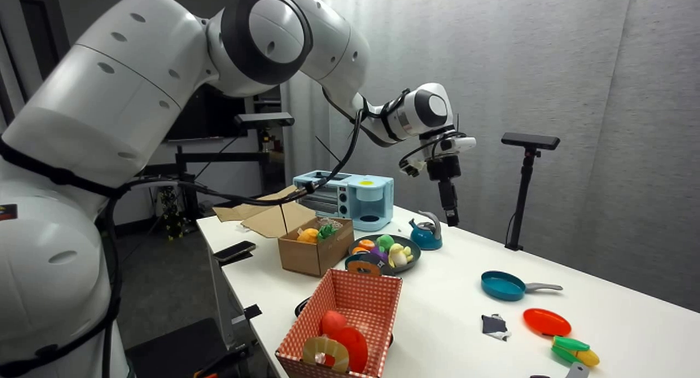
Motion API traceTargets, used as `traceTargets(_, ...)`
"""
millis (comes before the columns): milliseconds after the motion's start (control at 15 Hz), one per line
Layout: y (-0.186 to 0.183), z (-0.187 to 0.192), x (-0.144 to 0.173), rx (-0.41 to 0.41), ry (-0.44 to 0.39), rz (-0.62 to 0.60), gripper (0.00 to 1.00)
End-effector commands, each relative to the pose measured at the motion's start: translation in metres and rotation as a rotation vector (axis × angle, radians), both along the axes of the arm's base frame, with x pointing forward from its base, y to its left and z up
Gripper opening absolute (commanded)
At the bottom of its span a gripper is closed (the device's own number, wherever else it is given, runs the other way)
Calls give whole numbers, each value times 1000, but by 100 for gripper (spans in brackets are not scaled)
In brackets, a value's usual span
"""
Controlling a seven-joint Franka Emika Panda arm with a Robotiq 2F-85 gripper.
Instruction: Remove the lid from the blue pot.
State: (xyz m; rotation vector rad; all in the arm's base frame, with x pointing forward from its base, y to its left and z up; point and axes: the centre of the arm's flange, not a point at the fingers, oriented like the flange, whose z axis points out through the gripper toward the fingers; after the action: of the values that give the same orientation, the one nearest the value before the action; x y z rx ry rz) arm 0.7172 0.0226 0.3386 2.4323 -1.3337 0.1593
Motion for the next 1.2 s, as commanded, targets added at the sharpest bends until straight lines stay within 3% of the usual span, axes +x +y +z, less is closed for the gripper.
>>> traceTargets(0, 7, 2, 1, 23, 5, 29, 100)
traceTargets(467, 9, 3, 3, 42, 11, 58, 100)
traceTargets(1133, 35, -33, -12, -28, 76, 85, 100)
